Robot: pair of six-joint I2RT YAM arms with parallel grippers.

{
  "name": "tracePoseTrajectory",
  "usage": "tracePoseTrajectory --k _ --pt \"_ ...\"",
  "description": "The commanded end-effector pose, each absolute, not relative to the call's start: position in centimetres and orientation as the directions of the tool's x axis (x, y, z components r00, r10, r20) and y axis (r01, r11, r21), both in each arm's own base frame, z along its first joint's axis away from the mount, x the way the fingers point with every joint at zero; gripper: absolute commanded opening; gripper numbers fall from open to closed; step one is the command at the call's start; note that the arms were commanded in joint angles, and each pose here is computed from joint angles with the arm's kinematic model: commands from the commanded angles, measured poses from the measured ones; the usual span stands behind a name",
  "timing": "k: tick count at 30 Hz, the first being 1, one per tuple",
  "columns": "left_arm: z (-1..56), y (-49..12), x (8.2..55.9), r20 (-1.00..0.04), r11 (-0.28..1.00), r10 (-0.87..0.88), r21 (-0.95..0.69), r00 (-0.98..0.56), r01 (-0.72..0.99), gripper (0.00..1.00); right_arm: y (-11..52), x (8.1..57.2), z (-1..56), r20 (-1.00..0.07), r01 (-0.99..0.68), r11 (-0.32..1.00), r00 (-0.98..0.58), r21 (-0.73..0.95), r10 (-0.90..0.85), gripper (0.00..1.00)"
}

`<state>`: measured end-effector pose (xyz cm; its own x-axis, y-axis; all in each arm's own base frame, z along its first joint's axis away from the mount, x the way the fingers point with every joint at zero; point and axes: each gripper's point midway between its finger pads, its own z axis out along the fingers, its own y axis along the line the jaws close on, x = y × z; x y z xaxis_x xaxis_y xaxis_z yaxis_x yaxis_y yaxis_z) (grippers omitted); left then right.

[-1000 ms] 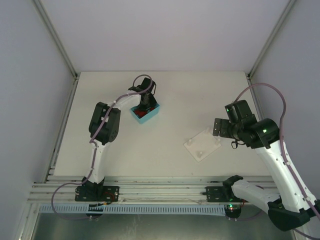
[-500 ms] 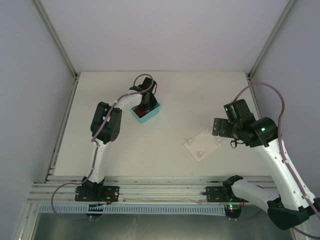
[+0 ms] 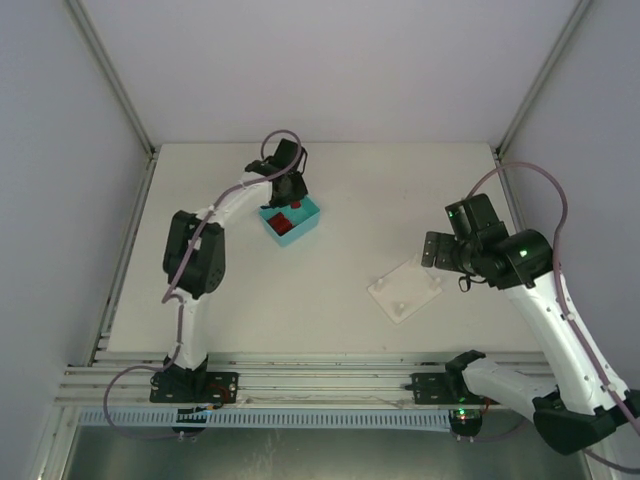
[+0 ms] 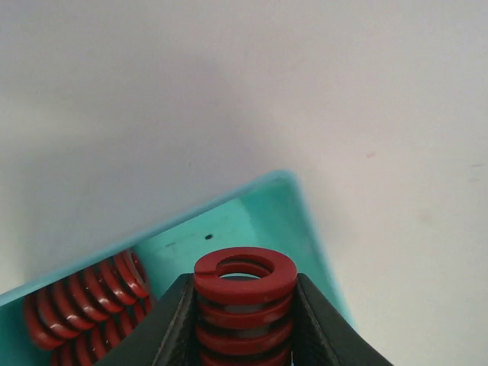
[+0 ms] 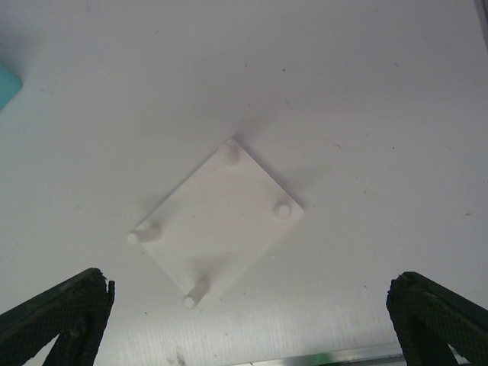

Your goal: Install the large spring

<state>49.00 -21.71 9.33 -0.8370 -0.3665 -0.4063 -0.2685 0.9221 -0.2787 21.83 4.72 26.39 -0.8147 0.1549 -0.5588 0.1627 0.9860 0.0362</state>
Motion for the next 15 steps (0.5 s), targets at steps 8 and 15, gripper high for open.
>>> tracePoseTrajectory --k 8,15 --pt "19.9 -23.7 47.4 -0.688 0.916 -0.118 -0.354 -0.716 0.190 0.14 7.9 24.2 29.9 -0.511 0.184 0.965 -0.821 0.189 0.256 0.99" --pt "21.4 -27.9 43.7 -0.774 0.750 0.032 -0.400 -0.632 0.528 0.12 10.3 25.0 30.1 -0.317 0.196 0.924 -0.899 0.328 0.303 0.95"
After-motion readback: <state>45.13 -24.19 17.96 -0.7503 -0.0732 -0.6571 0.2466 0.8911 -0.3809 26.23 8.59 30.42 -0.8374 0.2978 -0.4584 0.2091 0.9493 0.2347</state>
